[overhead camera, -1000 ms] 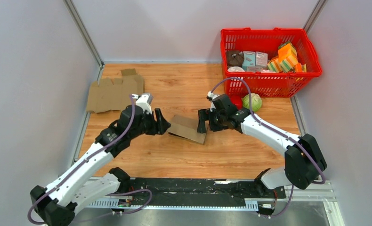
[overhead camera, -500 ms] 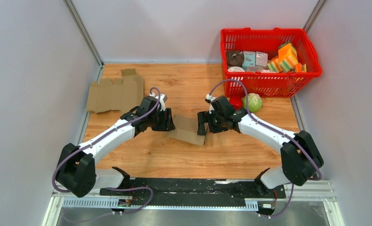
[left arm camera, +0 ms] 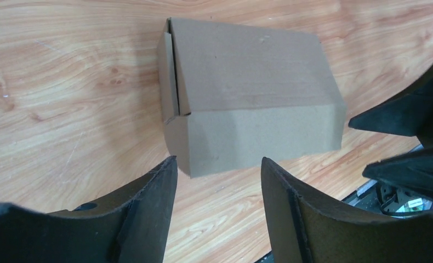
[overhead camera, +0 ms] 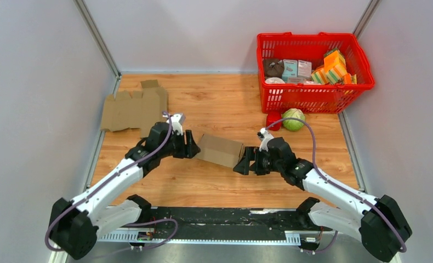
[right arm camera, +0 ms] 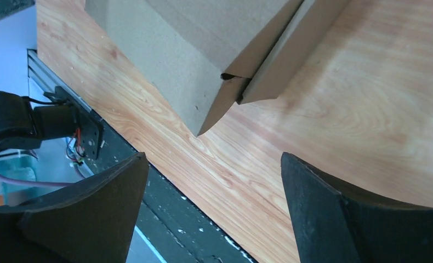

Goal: Fold the paper box

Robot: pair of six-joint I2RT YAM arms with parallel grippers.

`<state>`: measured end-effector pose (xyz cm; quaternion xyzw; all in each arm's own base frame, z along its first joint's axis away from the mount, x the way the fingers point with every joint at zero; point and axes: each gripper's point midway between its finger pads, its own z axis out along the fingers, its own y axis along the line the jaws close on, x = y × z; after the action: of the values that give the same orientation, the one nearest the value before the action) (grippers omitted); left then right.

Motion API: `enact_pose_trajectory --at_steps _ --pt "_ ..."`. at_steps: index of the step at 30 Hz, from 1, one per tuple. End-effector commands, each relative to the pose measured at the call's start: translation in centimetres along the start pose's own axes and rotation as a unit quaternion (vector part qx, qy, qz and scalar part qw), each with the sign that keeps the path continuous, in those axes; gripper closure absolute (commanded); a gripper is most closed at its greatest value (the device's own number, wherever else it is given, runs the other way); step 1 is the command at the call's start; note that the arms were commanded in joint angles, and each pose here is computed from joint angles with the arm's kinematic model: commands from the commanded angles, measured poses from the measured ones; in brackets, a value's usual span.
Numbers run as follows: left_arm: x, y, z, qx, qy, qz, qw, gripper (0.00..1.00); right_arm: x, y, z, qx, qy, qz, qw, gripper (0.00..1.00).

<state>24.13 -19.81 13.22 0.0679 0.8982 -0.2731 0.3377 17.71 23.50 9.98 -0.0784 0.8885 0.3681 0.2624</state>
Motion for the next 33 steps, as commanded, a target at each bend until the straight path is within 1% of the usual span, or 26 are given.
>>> enact_pose_trajectory --at_steps 1,2,3,4,5,6,7,8,9,10,11,12,13,14,15,17,18,20,22,24,25,27,31,33 --pt "-1.0 0.1 -1.7 0.008 -0.077 0.020 0.997 0.38 -3.5 4.3 0.2 -0.064 -0.084 0.038 0.994 0.10" --pt "-1.0 0.1 -2.2 -0.003 -0.082 0.037 0.996 0.39 -3.2 3.3 0.5 -0.029 -0.081 -0.015 0.996 0.13" --pt "-0.5 1.3 -2.5 -0.040 -0.074 0.038 0.996 0.39 -2.3 4.0 0.3 -0.002 -0.060 -0.066 0.996 0.13" --pt "-0.2 1.4 -2.7 -0.043 -0.065 0.039 0.996 0.40 -3.2 2.1 0.5 0.074 -0.091 -0.106 0.987 0.13" --pt "-0.6 1.8 -2.9 -0.058 -0.071 0.035 0.995 0.40 -3.2 1.7 0.3 0.107 -0.091 -0.175 0.974 0.11" --pt "-0.3 2.3 -3.0 -0.073 -0.068 0.032 0.995 0.41 -1.9 2.9 0.1 0.116 -0.081 -0.231 0.963 0.10" --pt "-0.3 2.7 -3.1 -0.083 -0.068 0.027 0.994 0.42 -3.0 2.2 -0.3 0.166 -0.110 -0.265 0.943 0.10" --pt "-0.3 3.0 -3.3 -0.092 -0.072 0.014 0.993 0.43 -2.7 1.8 0.1 0.197 -0.104 -0.299 0.928 0.08" --pt "-0.3 3.4 -3.5 -0.105 -0.077 0.009 0.992 0.43 -2.6 3.1 0.0 0.200 -0.103 -0.344 0.911 0.08" --pt "-0.1 3.7 -3.5 -0.108 -0.078 0.006 0.991 0.43 -3.1 3.0 0.2 0.224 -0.106 -0.364 0.898 0.08" --pt "-0.4 3.5 -3.9 -0.104 -0.088 0.001 0.991 0.43 -2.4 2.8 1.2 0.242 -0.086 -0.396 0.882 0.08" --pt "-0.7 3.6 -4.1 -0.109 -0.099 -0.002 0.989 0.43 -2.6 2.9 1.6 0.256 -0.075 -0.437 0.859 0.08" --pt "-0.7 3.7 -4.3 -0.110 -0.105 -0.006 0.988 0.43 -3.3 4.0 2.0 0.263 -0.081 -0.455 0.847 0.08" --pt "-0.9 3.7 -5.0 -0.111 -0.115 -0.007 0.987 0.43 -2.7 3.8 3.2 0.275 -0.060 -0.485 0.828 0.08" --pt "-1.0 4.2 -5.4 -0.122 -0.123 -0.009 0.985 0.43 -3.1 3.9 3.6 0.282 -0.055 -0.513 0.808 0.09" --pt "-1.2 4.4 -6.7 -0.128 -0.141 -0.011 0.982 0.43 -3.9 4.5 4.3 0.294 -0.054 -0.537 0.789 0.09" --pt "-1.3 4.7 -7.1 -0.136 -0.149 -0.012 0.979 0.43 -3.9 4.5 5.0 0.295 -0.045 -0.558 0.774 0.09" --pt "-1.3 4.9 -8.0 -0.135 -0.164 -0.013 0.977 0.43 -4.4 5.2 5.6 0.295 -0.047 -0.569 0.766 0.10" --pt "-1.3 5.0 -8.6 -0.134 -0.176 -0.015 0.975 0.43 -4.7 4.8 6.2 0.318 -0.041 -0.586 0.744 0.10" --pt "-1.0 5.0 -8.8 -0.132 -0.177 -0.017 0.975 0.43 -4.5 4.4 6.9 0.328 -0.030 -0.596 0.732 0.11" --pt "-0.9 5.1 -8.9 -0.131 -0.178 -0.019 0.975 0.43 -4.6 4.2 6.8 0.338 -0.029 -0.602 0.723 0.12" --pt "-0.6 5.1 -8.8 -0.130 -0.173 -0.019 0.976 0.43 -4.5 3.7 6.9 0.343 -0.022 -0.605 0.718 0.15" --pt "-0.5 5.0 -8.6 -0.126 -0.168 -0.017 0.977 0.43 -4.1 3.9 6.9 0.327 -0.016 -0.604 0.727 0.25" --pt "-0.4 4.9 -8.3 -0.123 -0.164 -0.016 0.979 0.43 -4.2 3.9 6.9 0.330 -0.013 -0.606 0.724 0.34"
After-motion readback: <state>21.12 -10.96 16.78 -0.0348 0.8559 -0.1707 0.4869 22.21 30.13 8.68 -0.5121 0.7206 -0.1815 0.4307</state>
